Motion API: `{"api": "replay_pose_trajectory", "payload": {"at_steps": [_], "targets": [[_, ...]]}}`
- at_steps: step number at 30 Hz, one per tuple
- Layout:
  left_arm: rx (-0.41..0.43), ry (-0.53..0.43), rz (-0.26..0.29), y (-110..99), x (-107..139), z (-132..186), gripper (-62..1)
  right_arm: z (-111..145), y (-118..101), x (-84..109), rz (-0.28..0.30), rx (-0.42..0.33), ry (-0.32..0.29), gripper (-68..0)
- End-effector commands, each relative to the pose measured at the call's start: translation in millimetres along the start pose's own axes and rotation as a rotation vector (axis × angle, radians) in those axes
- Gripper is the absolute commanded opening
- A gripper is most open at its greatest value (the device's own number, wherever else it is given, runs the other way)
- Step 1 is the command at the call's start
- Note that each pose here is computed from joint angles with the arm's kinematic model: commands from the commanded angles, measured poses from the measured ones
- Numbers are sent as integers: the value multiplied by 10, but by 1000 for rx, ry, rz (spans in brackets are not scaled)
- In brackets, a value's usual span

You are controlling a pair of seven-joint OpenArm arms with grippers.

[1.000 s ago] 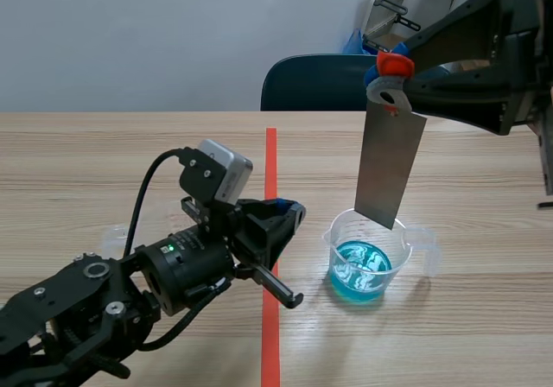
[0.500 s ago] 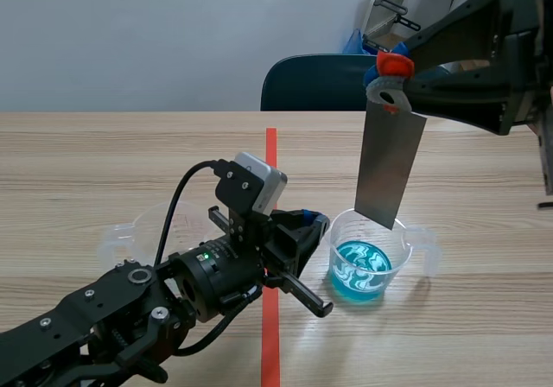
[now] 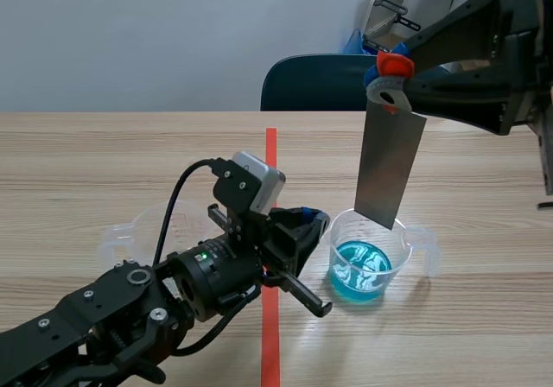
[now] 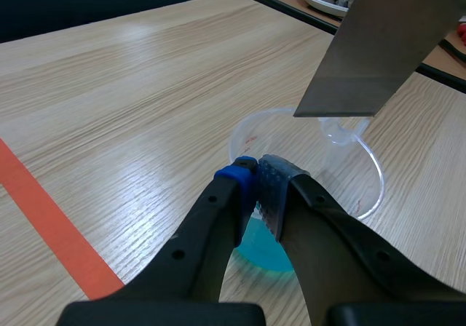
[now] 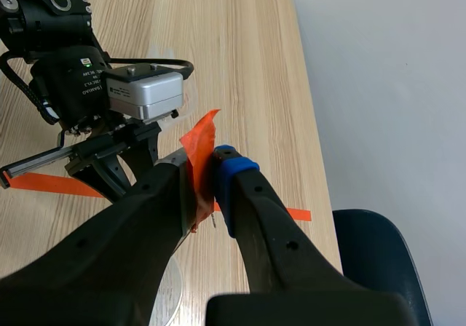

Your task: Do the redox reaction experiment

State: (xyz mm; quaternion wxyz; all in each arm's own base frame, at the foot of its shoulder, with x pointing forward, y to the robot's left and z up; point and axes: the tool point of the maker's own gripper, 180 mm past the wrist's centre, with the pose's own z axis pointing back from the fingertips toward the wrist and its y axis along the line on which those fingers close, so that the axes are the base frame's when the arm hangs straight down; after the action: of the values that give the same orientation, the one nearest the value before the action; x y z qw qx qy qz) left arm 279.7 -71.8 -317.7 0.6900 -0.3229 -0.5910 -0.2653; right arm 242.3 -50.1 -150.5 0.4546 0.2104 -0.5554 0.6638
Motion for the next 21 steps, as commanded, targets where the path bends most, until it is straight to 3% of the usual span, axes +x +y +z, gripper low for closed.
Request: {"api": "replay_pose_trajectory", "payload": {"at_steps": [1, 7, 11, 15, 18, 21], "targets": [[-6, -42, -11, 3, 125, 45, -582, 2, -59, 99, 18, -13, -30, -669], [-27, -31, -29, -69, 132, 255, -577, 2, -59, 99, 18, -13, -30, -669], [-43, 0, -29, -153, 74, 420, -477, 0, -59, 100, 18, -13, -30, -669], [-42, 17, -22, -225, 42, 566, -425, -1, -59, 102, 18, -13, -32, -669], [-23, 21, -22, -243, 63, 681, -381, -2, -59, 103, 18, -13, -32, -669], [-13, 18, -27, -268, 131, 793, -299, -2, -59, 103, 18, -13, -32, -669]]}}
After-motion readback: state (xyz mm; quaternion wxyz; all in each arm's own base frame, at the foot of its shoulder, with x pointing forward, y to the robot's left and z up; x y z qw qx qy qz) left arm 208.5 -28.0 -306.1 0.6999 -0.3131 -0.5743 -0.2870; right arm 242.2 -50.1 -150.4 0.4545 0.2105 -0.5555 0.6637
